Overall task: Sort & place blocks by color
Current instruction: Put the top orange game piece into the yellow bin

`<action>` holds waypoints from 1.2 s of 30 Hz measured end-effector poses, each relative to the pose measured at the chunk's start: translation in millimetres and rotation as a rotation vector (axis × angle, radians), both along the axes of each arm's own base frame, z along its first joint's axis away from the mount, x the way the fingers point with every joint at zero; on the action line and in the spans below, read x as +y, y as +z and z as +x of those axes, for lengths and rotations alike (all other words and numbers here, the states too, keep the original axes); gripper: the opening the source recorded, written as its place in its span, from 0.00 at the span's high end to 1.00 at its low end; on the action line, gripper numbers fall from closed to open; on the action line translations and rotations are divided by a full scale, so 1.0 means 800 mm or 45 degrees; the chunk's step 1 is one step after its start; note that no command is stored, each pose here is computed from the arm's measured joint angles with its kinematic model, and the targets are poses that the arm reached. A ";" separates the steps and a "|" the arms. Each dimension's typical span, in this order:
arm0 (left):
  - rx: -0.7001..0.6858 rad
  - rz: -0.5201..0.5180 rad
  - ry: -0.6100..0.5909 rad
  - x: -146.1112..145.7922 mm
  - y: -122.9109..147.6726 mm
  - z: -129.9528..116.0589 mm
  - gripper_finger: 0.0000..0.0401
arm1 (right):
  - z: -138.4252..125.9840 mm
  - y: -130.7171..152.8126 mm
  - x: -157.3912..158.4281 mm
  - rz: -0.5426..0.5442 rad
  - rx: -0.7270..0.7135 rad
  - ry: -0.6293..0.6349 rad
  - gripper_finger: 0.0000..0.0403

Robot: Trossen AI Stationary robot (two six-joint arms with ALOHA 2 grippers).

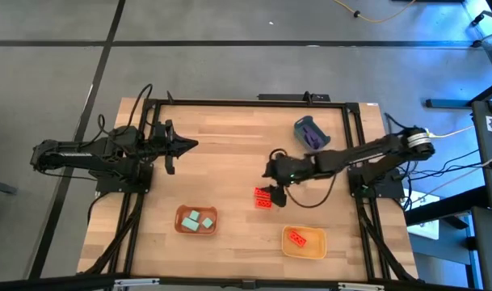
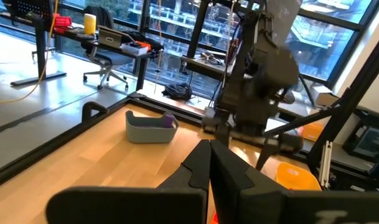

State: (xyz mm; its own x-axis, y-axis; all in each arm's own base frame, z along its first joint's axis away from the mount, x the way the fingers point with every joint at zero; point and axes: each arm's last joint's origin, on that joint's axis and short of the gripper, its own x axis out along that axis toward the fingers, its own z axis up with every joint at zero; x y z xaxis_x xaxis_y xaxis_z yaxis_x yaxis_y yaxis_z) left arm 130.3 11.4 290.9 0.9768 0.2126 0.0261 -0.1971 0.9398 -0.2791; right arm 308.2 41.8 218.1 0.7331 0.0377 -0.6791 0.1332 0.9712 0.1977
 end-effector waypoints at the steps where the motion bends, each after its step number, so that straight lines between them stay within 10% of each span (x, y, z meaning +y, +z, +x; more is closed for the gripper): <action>1: 0.000 0.000 0.000 0.000 0.000 0.000 1.00 | 0.002 -0.010 0.001 -0.007 0.050 0.001 0.36; 13: 0.000 0.000 0.000 0.000 0.000 0.000 1.00 | 0.022 -0.092 0.003 -0.081 0.324 -0.017 0.36; 36: 0.000 0.000 0.000 0.000 0.000 0.000 1.00 | 0.022 -0.104 -0.009 -0.231 0.394 0.012 0.48</action>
